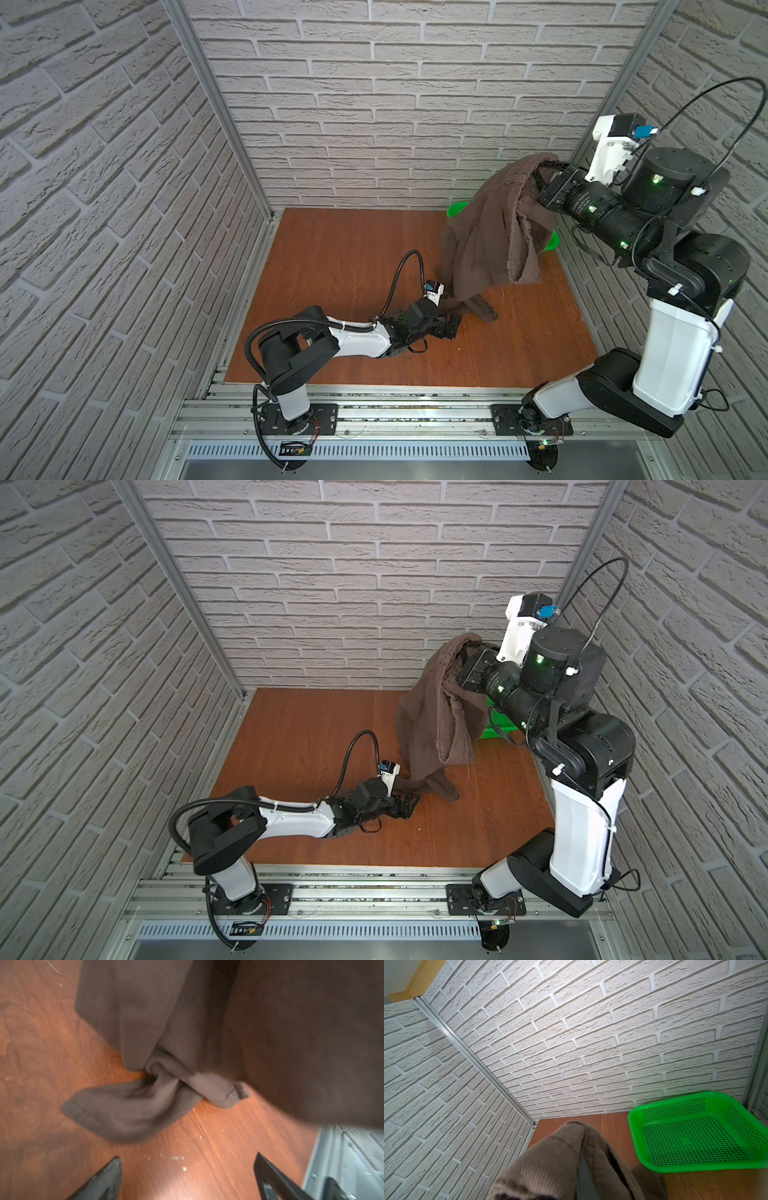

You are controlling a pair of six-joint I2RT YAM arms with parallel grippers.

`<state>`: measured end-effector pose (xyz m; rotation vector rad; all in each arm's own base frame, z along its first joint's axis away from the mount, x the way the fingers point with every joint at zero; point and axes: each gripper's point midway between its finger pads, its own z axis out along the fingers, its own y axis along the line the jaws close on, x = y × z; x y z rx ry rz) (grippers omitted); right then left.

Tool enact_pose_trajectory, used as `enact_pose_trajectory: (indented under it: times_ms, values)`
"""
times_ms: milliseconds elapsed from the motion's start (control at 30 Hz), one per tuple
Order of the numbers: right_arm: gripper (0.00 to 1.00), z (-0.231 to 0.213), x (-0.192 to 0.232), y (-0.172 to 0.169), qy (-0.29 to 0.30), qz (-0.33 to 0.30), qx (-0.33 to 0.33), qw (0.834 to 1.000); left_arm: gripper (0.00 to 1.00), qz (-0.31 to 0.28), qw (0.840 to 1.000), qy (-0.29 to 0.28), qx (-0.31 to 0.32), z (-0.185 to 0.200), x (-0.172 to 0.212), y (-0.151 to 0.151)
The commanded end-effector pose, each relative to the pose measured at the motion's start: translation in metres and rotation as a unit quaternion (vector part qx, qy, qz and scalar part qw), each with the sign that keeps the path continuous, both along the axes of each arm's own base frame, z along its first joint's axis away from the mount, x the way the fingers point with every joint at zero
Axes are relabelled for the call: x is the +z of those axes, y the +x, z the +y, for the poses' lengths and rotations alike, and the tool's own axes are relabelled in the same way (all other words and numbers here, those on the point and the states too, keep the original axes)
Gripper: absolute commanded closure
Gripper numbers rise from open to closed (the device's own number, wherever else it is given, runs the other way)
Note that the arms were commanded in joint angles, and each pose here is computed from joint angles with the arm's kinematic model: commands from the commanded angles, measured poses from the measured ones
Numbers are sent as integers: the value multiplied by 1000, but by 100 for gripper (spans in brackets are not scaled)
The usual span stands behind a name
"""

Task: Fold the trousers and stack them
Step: 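Lift the waistband with the right gripper, stretching the trousers from the left gripper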

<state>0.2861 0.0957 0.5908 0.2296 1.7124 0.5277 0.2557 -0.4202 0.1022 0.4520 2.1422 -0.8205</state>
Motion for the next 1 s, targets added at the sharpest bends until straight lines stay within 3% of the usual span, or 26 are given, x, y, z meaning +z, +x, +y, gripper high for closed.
enact_pose_trajectory:
  times_ms: [0, 267, 400, 700, 867, 967]
  values:
    - [95, -9, 37, -7, 33, -68, -14, 997, 2, -22, 999, 40, 26, -2, -8, 21]
    - [95, -19, 32, -8, 7, -63, -34, 997, 2, -37, 989, 137, 31, -16, -30, 45]
    - [95, -23, 29, -8, 2, -58, -41, 997, 2, -35, 988, 151, 26, -29, -38, 55]
    - [95, -28, 19, -3, -5, -44, -48, 998, 3, 8, 973, 228, 29, -39, -68, 68]
    - [95, -34, 14, -4, -7, -38, -58, 998, 19, 44, 954, 290, 53, -10, -91, 69]
    - [95, -38, 13, -6, -8, -35, -62, 997, 37, 67, 942, 322, 72, 15, -99, 71]
